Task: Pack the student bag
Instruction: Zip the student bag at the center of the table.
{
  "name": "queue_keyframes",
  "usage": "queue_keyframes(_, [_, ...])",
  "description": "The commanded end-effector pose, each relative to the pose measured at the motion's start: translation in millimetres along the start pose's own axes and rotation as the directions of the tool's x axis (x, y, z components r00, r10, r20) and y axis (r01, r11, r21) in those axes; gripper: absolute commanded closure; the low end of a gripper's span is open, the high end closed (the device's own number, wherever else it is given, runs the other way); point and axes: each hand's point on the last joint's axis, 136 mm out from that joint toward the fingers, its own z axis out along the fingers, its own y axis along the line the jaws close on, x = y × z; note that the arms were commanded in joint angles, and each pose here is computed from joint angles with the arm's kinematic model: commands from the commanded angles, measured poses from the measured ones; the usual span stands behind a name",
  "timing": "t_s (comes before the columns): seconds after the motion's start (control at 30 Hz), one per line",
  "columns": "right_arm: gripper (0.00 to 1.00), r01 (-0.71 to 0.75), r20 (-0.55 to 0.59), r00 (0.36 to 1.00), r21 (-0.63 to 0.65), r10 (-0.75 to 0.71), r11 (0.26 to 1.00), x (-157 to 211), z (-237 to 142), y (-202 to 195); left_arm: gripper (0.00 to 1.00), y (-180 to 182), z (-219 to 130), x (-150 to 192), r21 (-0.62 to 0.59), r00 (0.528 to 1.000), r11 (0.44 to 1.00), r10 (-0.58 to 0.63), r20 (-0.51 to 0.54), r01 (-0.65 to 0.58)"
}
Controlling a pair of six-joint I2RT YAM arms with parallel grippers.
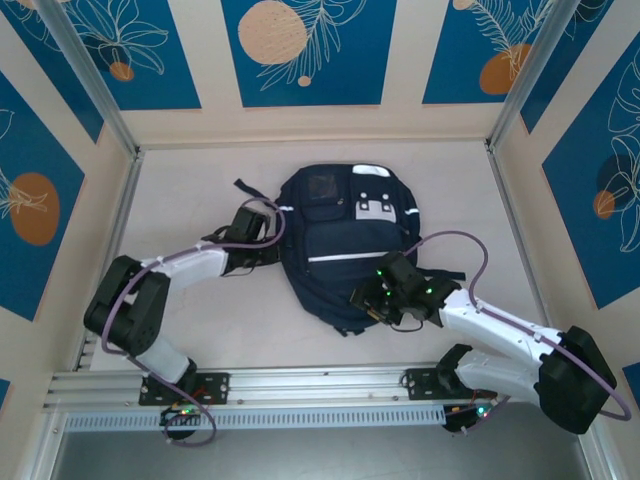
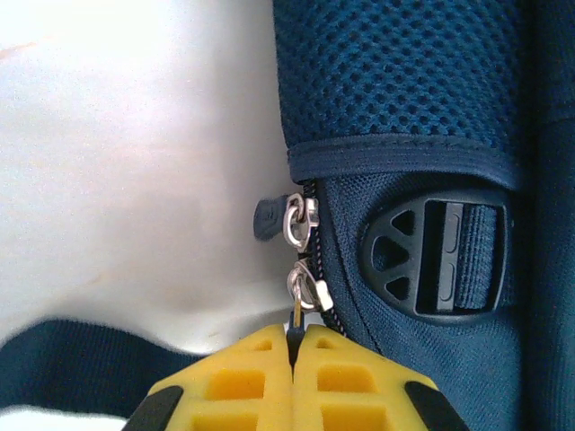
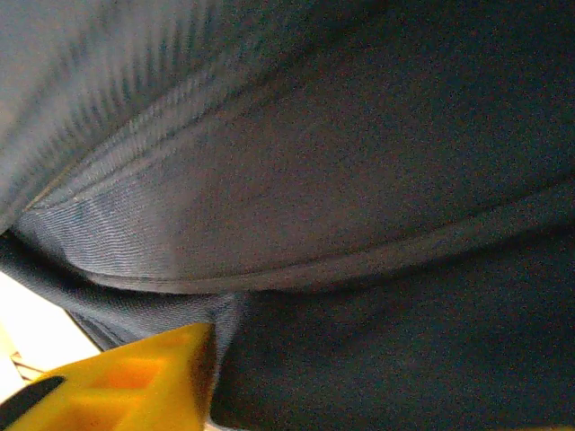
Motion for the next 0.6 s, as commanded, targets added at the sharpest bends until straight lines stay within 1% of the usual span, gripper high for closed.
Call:
queue_keyframes(0.0, [0.47, 0.068, 0.067, 0.996, -0.038, -0.065, 0.997, -9.9, -13.6, 17.6, 1.0, 53.4, -20.0, -0.5, -0.168, 0.991, 0.979, -0.103, 0.084, 0.116])
queue_keyframes(0.03, [0.46, 0.08, 0.08, 0.994, -0.041, -0.077, 0.996, -11.1, -17.0, 18.9, 1.0, 61.3, -25.3, 0.6, -0.189, 0.988, 0.973, -0.113, 0.103, 0.131])
queue_keyframes(0.1, [0.38, 0.106, 0.111, 0.989, -0.037, -0.101, 0.994, -14.4, -23.3, 17.8, 1.0, 79.6, -36.7, 2.7, -0.249, 0.982, 0.956, -0.126, 0.137, 0.158])
queue_keyframes(0.2, [0.31, 0.141, 0.149, 0.979, -0.011, -0.138, 0.99, -19.6, -28.8, 10.2, 1.0, 100.0, -51.4, 1.6, -0.336, 0.976, 0.926, -0.118, 0.184, 0.175])
queue_keyframes(0.23, [0.3, 0.149, 0.16, 0.976, -0.005, -0.146, 0.989, -21.4, -31.0, 8.2, 0.95, 102.0, -53.6, 0.6, -0.346, 0.975, 0.922, -0.11, 0.192, 0.172])
queue_keyframes(0.3, [0.29, 0.176, 0.17, 0.97, -0.004, -0.173, 0.984, -23.2, -35.2, 6.5, 0.77, 101.1, -55.1, -1.4, -0.348, 0.976, 0.923, -0.106, 0.19, 0.168])
queue_keyframes(0.37, [0.23, 0.221, 0.175, 0.961, -0.022, -0.214, 0.975, -22.5, -39.6, 10.3, 0.57, 95.7, -56.3, -5.1, -0.331, 0.977, 0.929, -0.106, 0.184, 0.163])
queue_keyframes(0.4, [0.21, 0.257, 0.18, 0.952, -0.03, -0.248, 0.966, -22.2, -43.1, 13.3, 0.49, 94.9, -57.5, -5.9, -0.332, 0.977, 0.929, -0.108, 0.182, 0.165])
queue_keyframes(0.43, [0.2, 0.28, 0.19, 0.944, -0.029, -0.269, 0.96, -22.9, -47.1, 14.8, 0.45, 94.7, -60.1, -7.3, -0.336, 0.977, 0.927, -0.11, 0.184, 0.167])
queue_keyframes(0.47, [0.23, 0.302, 0.204, 0.934, -0.016, -0.293, 0.953, -24.7, -52.1, 14.1, 0.39, 93.8, -64.0, -9.1, -0.336, 0.975, 0.926, -0.11, 0.191, 0.17])
queue_keyframes(0.5, [0.25, 0.333, 0.223, 0.92, -0.014, -0.322, 0.943, -26.6, -57.6, 16.0, 0.25, 91.8, -69.0, -11.5, -0.327, 0.973, 0.929, -0.111, 0.205, 0.174])
queue_keyframes(0.53, [0.04, 0.371, 0.24, 0.903, -0.024, -0.355, 0.928, -27.3, -61.8, 19.9, 0.03, 88.1, -74.6, -14.0, -0.306, 0.969, 0.935, -0.111, 0.22, 0.177])
queue_keyframes(0.57, [0.01, 0.408, 0.262, 0.885, -0.037, -0.385, 0.912, -28.2, -66.7, 24.3, 0.0, 78.6, -79.2, -17.3, -0.254, 0.967, 0.954, -0.1, 0.235, 0.16])
